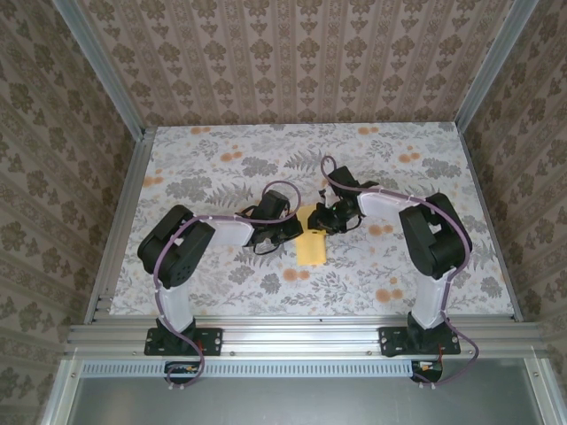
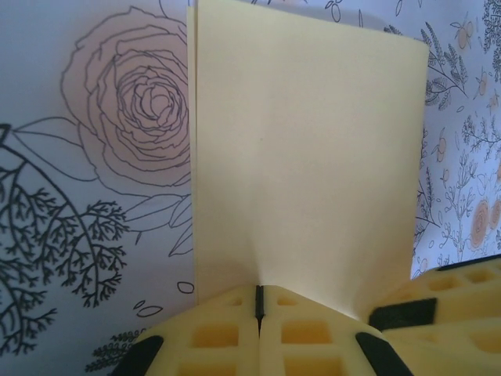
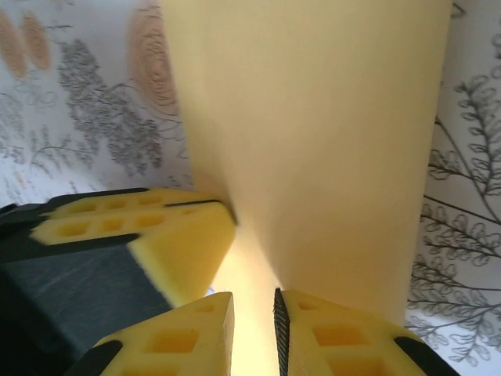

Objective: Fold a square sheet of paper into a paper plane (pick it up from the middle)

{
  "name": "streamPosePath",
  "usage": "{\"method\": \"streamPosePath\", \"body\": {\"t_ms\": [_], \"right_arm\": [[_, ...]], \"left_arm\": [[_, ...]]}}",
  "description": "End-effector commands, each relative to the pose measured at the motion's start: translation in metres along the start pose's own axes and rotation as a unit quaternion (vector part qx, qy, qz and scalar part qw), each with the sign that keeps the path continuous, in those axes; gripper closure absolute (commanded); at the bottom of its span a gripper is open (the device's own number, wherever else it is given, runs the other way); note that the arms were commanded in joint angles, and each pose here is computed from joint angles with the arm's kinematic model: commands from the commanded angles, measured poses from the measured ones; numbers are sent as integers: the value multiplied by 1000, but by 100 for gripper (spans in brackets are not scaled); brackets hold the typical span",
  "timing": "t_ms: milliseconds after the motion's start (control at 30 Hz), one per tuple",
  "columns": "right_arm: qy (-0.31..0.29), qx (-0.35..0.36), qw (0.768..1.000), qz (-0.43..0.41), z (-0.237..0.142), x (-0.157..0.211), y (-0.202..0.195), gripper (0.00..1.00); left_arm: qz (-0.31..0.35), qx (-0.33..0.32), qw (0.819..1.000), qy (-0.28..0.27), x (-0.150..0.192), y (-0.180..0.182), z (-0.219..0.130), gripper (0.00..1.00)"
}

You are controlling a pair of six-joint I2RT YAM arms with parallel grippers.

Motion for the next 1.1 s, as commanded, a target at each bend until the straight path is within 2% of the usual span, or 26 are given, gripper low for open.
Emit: {"method": "streamPosePath", "body": {"t_ms": [0,300,567,667,833,1067], "right_arm": [[9,25,1000,9,1,1,-15,77],[9,67,997,31,5,9,-56,78],[-29,5,1000,-12,-25,3,-14,77],[-15,-21,1000,-18,-24,12,-5,77],[22,-24,999,3,-3,31,-18,77],[37,12,999,23,7,45,-43,78]], "left_arm": [[-9,-105,993,42,24,46,9,94],[-15,-127,991,50,29,57,10,95],[-13,-122,991,50,28,54,9,95],[-13,-121,991,51,28,53,10,95],[-13,-123,991,51,29,53,12,95],[-14,-125,991,50,29,53,12,95]]}}
Point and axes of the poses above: each hand's point on the last joint's axis, 136 mm out from that joint toward the fingers, its own z axis out along the fingers, its own y axis along the line the jaws close on, x = y × z, the point moved 6 cm from there along -z, back along the fingers, and after that the axes turned 2 degrees about -z, right-handed, at the moved point
